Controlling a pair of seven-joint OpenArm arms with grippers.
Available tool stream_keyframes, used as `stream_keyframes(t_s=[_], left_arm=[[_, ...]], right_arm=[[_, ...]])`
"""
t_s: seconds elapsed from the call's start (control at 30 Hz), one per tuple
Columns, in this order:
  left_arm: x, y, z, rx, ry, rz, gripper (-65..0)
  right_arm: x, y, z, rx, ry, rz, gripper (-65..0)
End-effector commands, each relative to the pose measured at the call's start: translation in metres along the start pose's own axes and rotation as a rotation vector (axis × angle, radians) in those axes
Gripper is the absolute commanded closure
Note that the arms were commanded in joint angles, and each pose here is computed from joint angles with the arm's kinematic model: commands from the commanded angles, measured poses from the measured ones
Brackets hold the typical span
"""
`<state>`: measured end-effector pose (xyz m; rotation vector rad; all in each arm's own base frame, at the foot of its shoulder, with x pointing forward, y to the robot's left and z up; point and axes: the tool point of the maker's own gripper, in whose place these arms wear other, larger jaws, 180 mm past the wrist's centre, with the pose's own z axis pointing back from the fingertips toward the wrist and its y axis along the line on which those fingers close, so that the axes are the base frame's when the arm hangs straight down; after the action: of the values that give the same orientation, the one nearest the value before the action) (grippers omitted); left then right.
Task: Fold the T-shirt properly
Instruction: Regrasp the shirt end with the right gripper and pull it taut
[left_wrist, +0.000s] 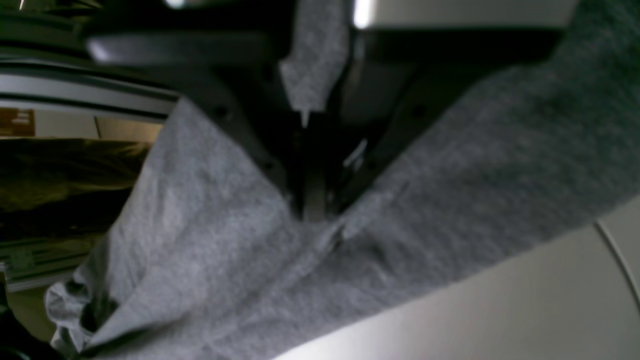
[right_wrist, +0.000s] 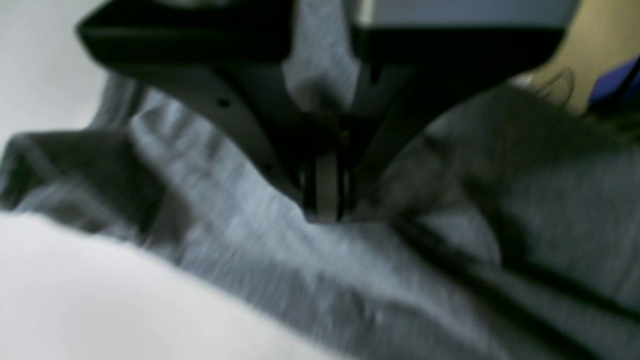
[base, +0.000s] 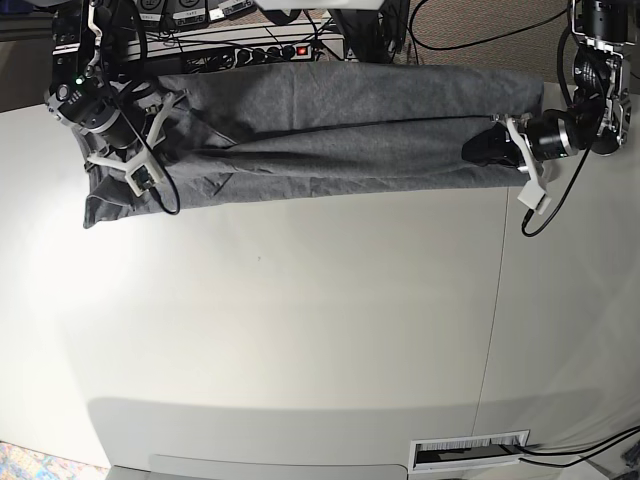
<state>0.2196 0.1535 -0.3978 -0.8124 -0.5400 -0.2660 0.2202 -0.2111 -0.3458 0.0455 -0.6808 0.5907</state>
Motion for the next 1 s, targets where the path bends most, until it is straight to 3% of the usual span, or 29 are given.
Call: stream_keyframes(t_s=[0.0, 0.33, 0.63, 0.87, 0.97], left_arm=[[0.013, -0.001, 0.006, -0.004, -0.037, -0.021, 0.0], [0.014, -0.001, 0.006, -0.003, -0.037, -0.021, 0.0], [0.02, 0.0, 0.006, -0.001, -0.07, -0.023, 0.0], [0.035, -0.011, 0.008, -0.07, -0.061, -0.02, 0.0], [0.037, -0.021, 0.01, -0.125, -0.039, -0.009, -14.0]], right_arm=[[0.007, -0.007, 0.001, -0.014, -0.04, 0.005, 0.0], [-0.061, -0.041, -0.044, -0.015, 0.063, -0.231, 0.0], [-0.026, -0.074, -0.056, -0.06, -0.023, -0.248, 0.0], [-0.025, -0.073, -0.056, -0.046, -0.004, -0.261, 0.0], [-0.025, -0.073, -0.056, -0.046, -0.002, -0.261, 0.0]])
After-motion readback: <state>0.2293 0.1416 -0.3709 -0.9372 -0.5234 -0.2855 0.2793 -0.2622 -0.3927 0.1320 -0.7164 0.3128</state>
